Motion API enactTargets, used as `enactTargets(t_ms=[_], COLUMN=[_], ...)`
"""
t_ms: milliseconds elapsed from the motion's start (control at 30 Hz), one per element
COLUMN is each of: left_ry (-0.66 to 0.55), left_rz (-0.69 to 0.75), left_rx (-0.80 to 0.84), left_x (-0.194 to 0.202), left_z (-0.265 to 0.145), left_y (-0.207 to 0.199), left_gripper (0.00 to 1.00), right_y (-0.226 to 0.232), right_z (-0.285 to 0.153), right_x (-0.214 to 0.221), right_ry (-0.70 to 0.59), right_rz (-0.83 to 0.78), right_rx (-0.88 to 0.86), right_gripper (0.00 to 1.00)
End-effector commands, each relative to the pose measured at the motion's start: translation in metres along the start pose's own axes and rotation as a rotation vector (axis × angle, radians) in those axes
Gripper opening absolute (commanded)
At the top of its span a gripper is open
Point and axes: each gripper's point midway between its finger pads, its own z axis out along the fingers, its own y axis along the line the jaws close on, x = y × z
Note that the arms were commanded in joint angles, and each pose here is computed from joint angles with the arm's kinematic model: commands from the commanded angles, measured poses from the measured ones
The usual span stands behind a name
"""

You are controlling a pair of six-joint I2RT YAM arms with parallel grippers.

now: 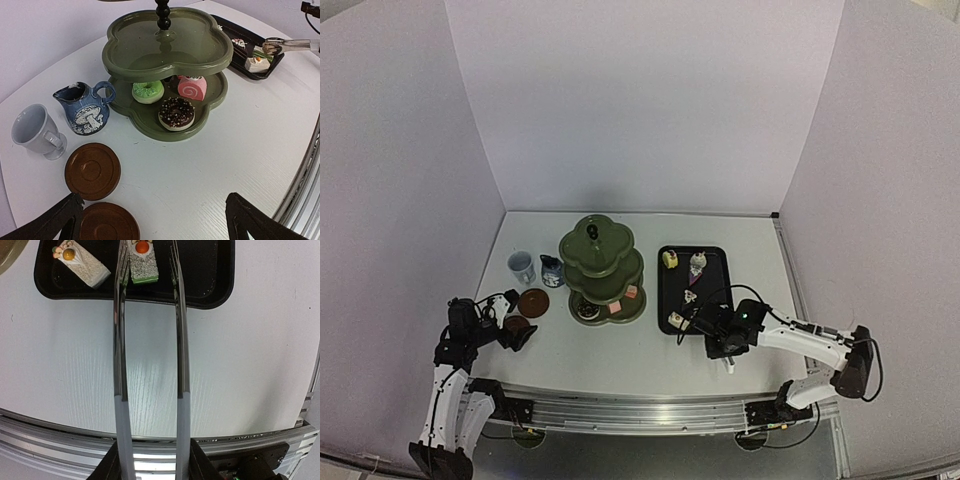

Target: Serve the afternoon tea

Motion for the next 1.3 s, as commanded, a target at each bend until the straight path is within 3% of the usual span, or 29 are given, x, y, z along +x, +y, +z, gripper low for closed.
enactTargets(t_ms=[0, 333, 533, 600, 900, 1067, 1267], left_ry=[-0.028, -0.027, -0.024, -0.024, -0.046, -0.151, -0.248], left_rz=[0.033, 0.033, 0.031, 0.029, 0.04, 0.016, -0.176], left_rx=[0.002, 0.001, 0.001, 0.002, -0.007, -0.003, 0.015], left_x=[-0.011, -0.011, -0.01, -0.01, -0.019, -0.055, -0.082], left_z=[-0.004, -0.004, -0.003, -0.003, -0.008, -0.019, -0.012], left_y=[0.0, 0.001, 0.001, 0.001, 0.002, 0.003, 0.017], left_gripper=[1.0, 0.99, 1.0, 1.0, 1.0, 1.0, 1.0], right_y=[0.002, 0.006, 0.005, 0.004, 0.003, 0.03, 0.081], right_z=[0.006, 0.019, 0.004, -0.009, -0.078, -0.109, -0.107], right_x=[-0.004, -0.007, -0.014, -0.019, -0.037, -0.084, -0.14], right_ry=[0.005, 0.042, -0.009, -0.028, -0.042, -0.179, -0.304], right_rz=[-0.014, -0.039, -0.011, -0.006, -0.123, -0.224, -0.321], right_rx=[0.001, 0.007, -0.022, -0.033, -0.039, -0.078, -0.154], right_gripper=[0.37, 0.35, 0.04, 0.0, 0.0, 0.0, 0.0])
